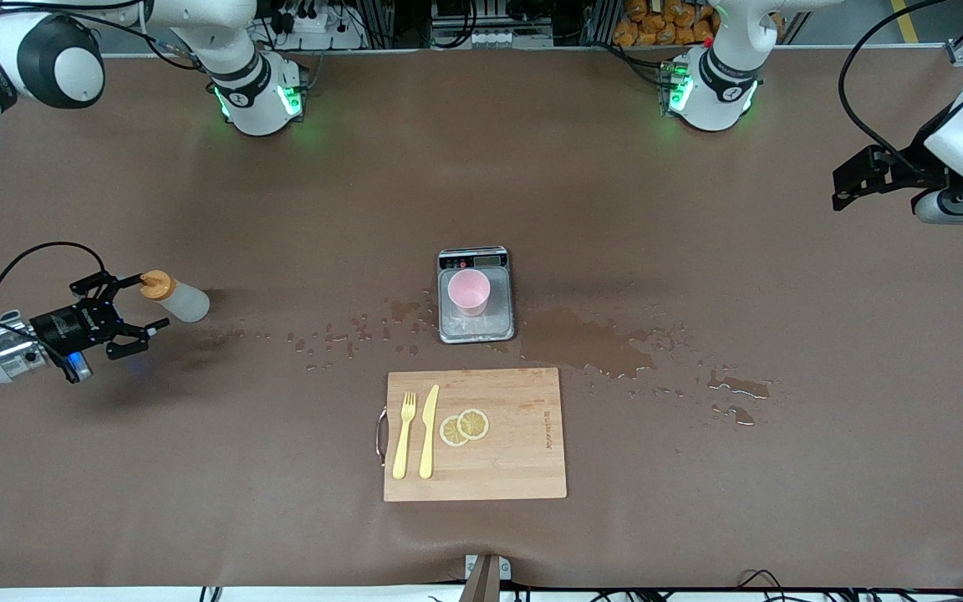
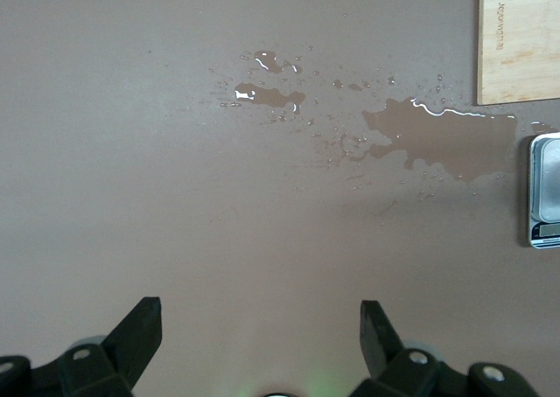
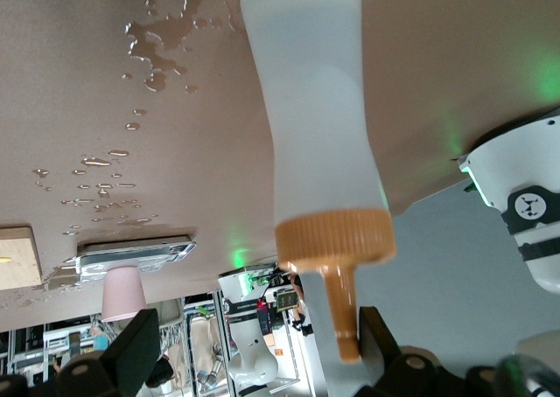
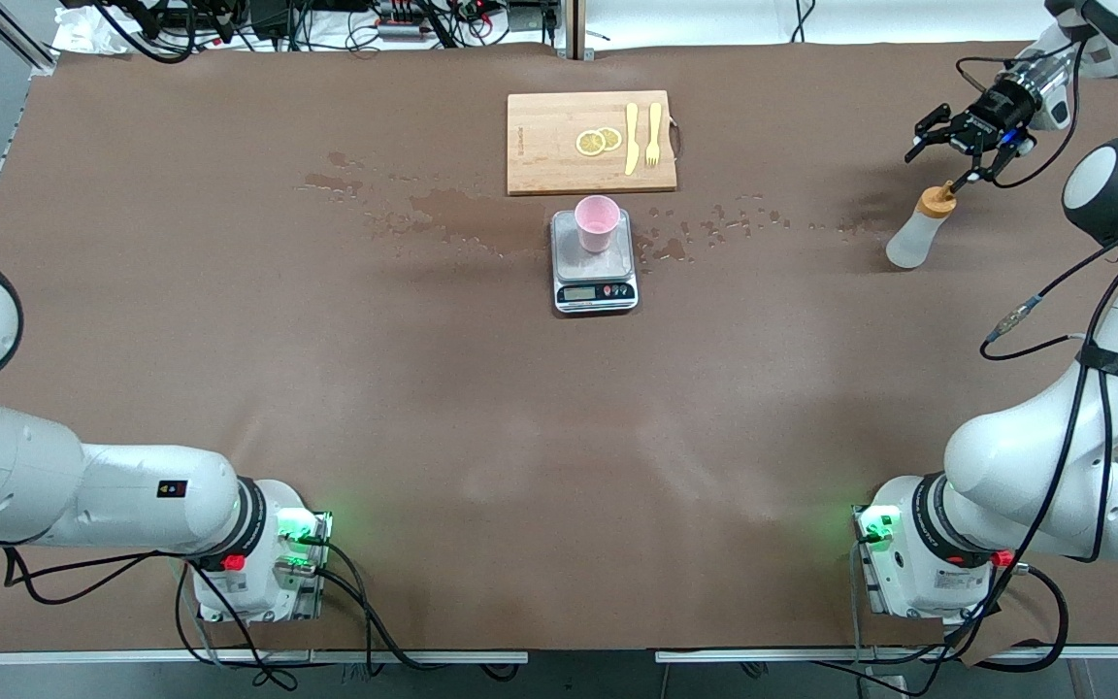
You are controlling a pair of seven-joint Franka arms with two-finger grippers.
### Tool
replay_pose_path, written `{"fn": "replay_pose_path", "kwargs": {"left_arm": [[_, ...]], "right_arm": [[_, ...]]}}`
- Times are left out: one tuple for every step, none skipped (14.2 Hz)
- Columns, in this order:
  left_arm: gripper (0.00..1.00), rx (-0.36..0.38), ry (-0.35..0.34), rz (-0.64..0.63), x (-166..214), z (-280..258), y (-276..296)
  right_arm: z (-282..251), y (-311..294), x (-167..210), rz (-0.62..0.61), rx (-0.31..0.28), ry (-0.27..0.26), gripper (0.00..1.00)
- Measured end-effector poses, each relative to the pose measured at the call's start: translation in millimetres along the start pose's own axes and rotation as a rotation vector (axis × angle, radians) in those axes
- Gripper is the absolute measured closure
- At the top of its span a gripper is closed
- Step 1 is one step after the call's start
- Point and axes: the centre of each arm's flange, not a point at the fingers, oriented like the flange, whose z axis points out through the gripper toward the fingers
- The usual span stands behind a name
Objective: Add sauce to pink cup with both arms
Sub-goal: 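Set the bottle upright on the table and open the right gripper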
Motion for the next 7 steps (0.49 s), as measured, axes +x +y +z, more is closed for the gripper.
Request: {"fn": "replay_pose_path", "kwargs": {"left_arm": [[0.00, 0.000, 0.000, 0.000, 0, 0, 0], [0.00, 0.000, -0.001, 0.000, 0, 0, 0], [0.00, 0.000, -0.001, 0.000, 0, 0, 0], [0.00, 0.000, -0.001, 0.000, 0, 0, 0], [0.00, 0.000, -0.001, 0.000, 0, 0, 0], [0.00, 0.000, -0.001, 0.000, 0, 0, 0], [0.00, 0.000, -0.001, 0.000, 0, 0, 0]], "right_arm": [[-2, -2, -6, 0.005, -0.010, 0.020, 0.00], [-4, -5, -13, 0.006, -0.023, 0.043, 0.00], [-3, -10, -23, 0.008, -0.040, 0.071, 0.00], [-1, -17, -34, 0.014, -0.057, 0.097, 0.00], [1, -23, -44, 0.016, -0.071, 0.118, 0.00], [4, -29, -53, 0.012, -0.082, 0.137, 0.00], [6, -34, -61, 0.010, -0.095, 0.157, 0.00]]}}
